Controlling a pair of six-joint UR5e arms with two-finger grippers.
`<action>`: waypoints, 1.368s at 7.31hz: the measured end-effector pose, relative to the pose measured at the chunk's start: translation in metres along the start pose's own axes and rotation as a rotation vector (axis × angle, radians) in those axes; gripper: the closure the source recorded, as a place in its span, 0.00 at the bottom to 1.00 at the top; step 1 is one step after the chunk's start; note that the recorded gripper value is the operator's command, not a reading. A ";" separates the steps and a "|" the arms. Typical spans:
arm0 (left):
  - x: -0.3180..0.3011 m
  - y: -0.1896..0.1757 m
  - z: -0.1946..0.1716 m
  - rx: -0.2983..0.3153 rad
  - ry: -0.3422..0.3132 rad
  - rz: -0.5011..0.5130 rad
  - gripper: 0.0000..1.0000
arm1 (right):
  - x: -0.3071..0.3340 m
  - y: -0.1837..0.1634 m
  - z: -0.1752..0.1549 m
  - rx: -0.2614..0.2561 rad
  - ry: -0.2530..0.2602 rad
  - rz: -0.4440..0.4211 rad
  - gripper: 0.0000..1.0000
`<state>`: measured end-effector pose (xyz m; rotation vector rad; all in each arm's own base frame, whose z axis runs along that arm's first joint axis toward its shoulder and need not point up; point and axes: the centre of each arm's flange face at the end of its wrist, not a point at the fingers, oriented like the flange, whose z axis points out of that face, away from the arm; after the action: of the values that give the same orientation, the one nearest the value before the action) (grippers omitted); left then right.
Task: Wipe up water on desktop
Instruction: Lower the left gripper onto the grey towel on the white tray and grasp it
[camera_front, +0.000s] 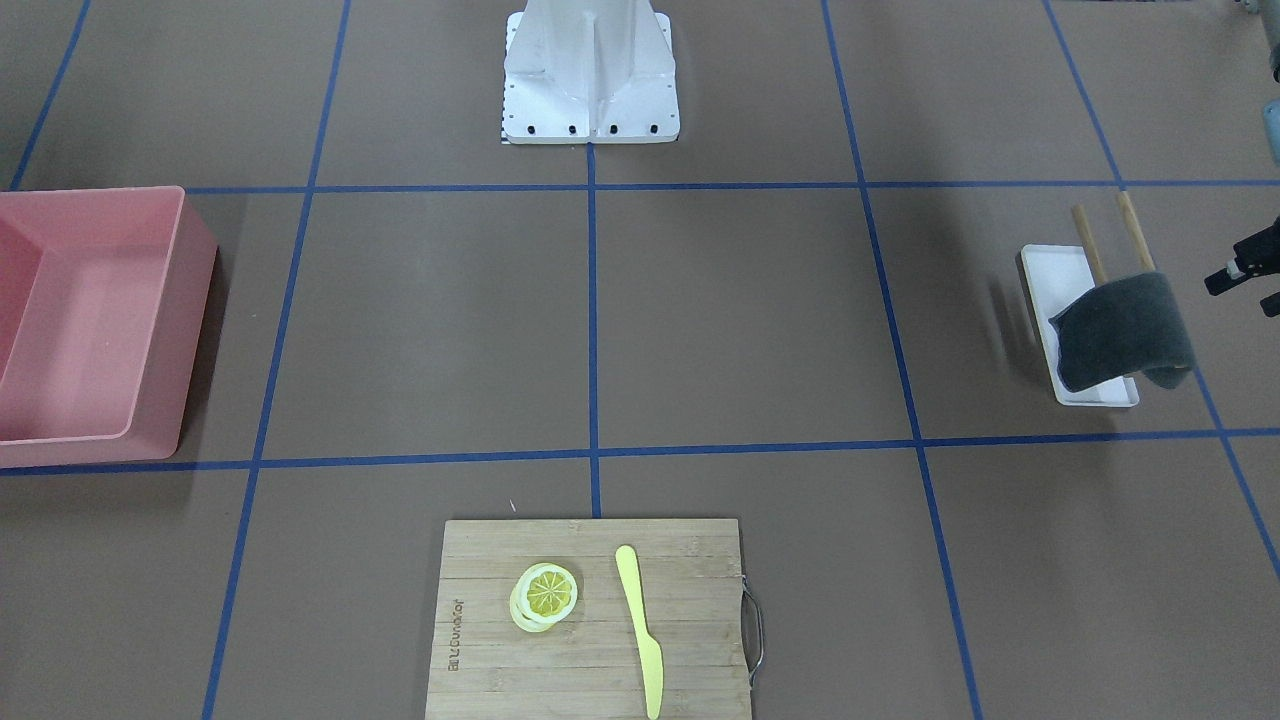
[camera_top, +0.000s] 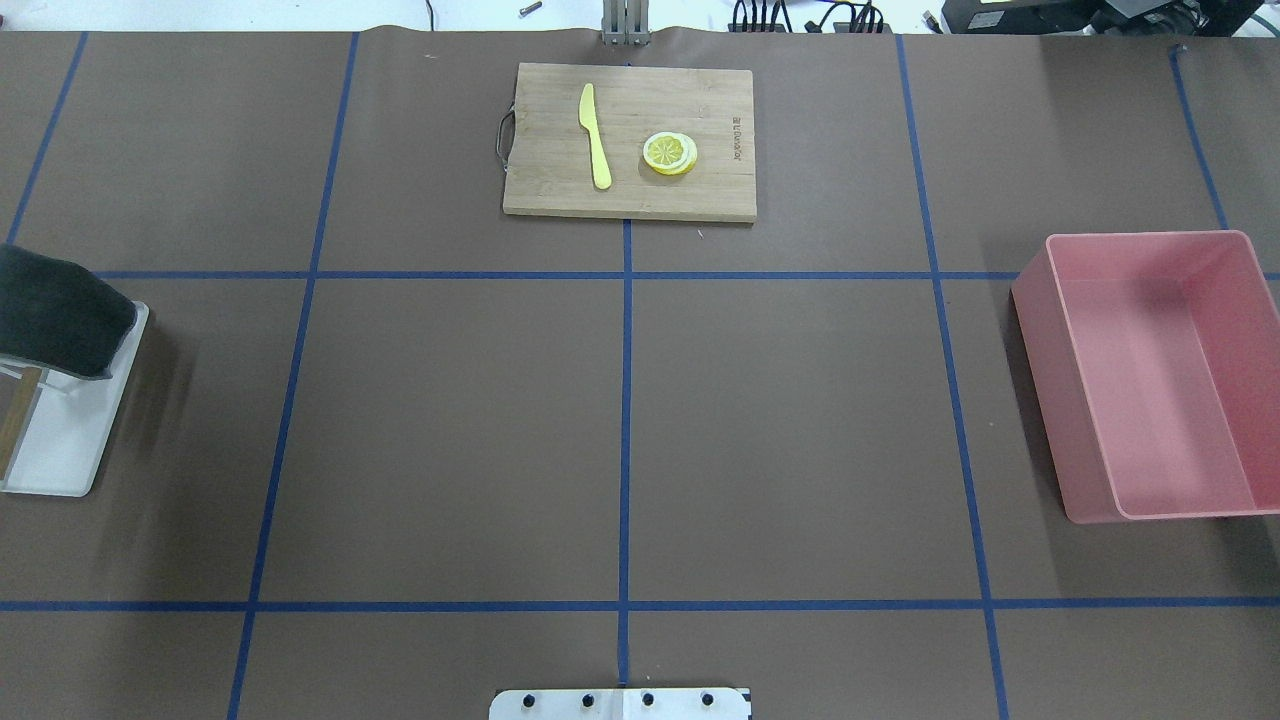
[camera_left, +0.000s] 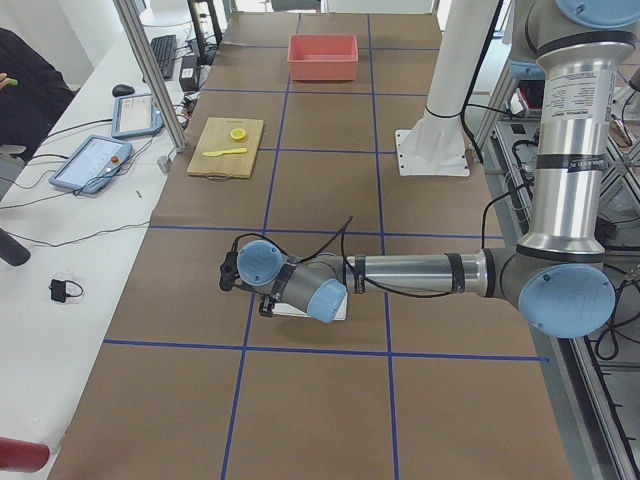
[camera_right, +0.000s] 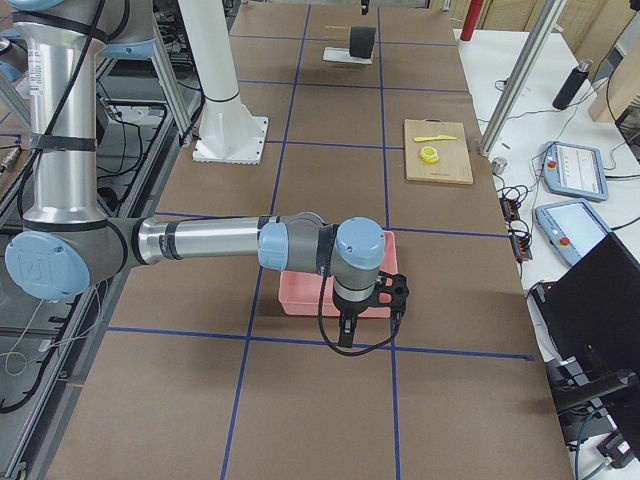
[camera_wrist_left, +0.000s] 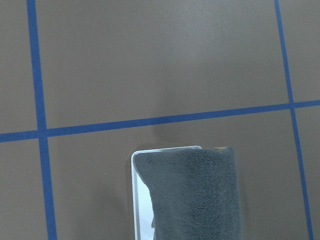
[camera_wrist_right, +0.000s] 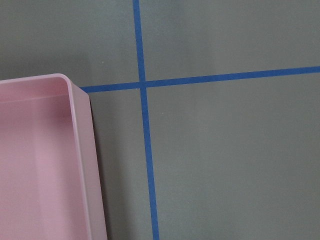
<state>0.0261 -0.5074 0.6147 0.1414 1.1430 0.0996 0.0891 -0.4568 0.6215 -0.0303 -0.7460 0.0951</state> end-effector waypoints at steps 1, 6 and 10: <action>0.007 -0.005 0.006 -0.010 0.008 0.014 0.02 | 0.000 0.000 0.000 -0.001 0.000 -0.001 0.00; 0.020 -0.012 0.024 -0.042 0.019 0.041 0.14 | -0.001 0.000 0.000 -0.002 0.001 -0.001 0.00; 0.011 -0.009 0.035 -0.064 0.015 0.028 0.14 | -0.001 -0.001 0.000 0.000 0.002 -0.003 0.00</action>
<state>0.0629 -0.5168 0.6180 0.0995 1.1513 0.1618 0.0883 -0.4576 0.6206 -0.0292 -0.7437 0.0922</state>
